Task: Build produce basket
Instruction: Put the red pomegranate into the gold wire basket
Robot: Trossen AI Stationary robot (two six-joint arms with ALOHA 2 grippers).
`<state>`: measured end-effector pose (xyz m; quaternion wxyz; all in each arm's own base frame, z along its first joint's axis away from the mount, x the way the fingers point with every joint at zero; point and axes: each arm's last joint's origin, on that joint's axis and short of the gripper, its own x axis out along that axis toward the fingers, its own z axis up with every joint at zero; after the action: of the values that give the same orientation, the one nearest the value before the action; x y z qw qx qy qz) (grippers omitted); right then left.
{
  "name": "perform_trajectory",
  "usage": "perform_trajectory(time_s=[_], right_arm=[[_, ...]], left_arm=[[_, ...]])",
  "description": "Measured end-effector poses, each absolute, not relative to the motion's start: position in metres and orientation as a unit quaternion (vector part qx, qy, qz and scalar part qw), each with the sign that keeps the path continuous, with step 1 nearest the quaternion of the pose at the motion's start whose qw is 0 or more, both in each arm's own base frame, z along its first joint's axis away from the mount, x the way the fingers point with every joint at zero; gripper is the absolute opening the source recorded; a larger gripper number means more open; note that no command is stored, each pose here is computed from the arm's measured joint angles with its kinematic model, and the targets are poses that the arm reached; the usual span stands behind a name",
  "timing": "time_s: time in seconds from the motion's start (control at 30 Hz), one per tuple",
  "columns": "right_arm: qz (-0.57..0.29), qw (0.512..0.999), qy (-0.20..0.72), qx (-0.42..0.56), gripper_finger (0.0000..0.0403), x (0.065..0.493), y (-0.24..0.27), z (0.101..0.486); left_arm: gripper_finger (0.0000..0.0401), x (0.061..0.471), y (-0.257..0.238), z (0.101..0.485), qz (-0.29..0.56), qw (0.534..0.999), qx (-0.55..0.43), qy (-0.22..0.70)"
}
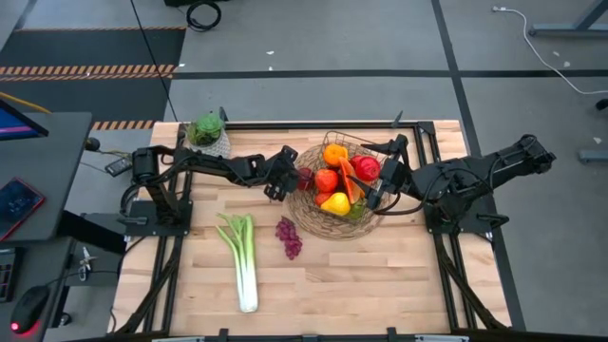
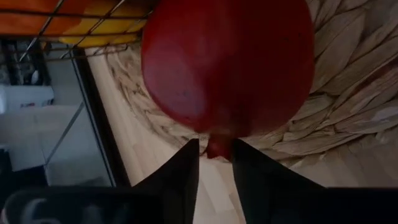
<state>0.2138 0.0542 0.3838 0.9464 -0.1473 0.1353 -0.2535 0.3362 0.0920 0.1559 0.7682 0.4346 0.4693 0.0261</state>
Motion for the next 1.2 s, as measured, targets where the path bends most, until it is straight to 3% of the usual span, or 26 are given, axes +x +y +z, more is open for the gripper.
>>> perform_trajectory(time_s=[0.4,0.8,1.2], right_arm=[[-0.253,0.946,0.137,-0.149,0.0393,0.214,0.054,0.383],[-0.253,0.945,0.142,-0.148,0.0393,0.213,0.054,0.382],[-0.254,0.944,0.145,-0.151,0.0393,0.213,0.055,0.381]], left_arm=[[0.0057,0.335,0.094,0.156,0.065,0.757,0.433,0.486],[0.0054,0.333,0.094,0.160,0.076,0.756,0.427,0.491],[0.0054,0.306,0.087,0.196,0.075,0.763,0.388,0.511]])
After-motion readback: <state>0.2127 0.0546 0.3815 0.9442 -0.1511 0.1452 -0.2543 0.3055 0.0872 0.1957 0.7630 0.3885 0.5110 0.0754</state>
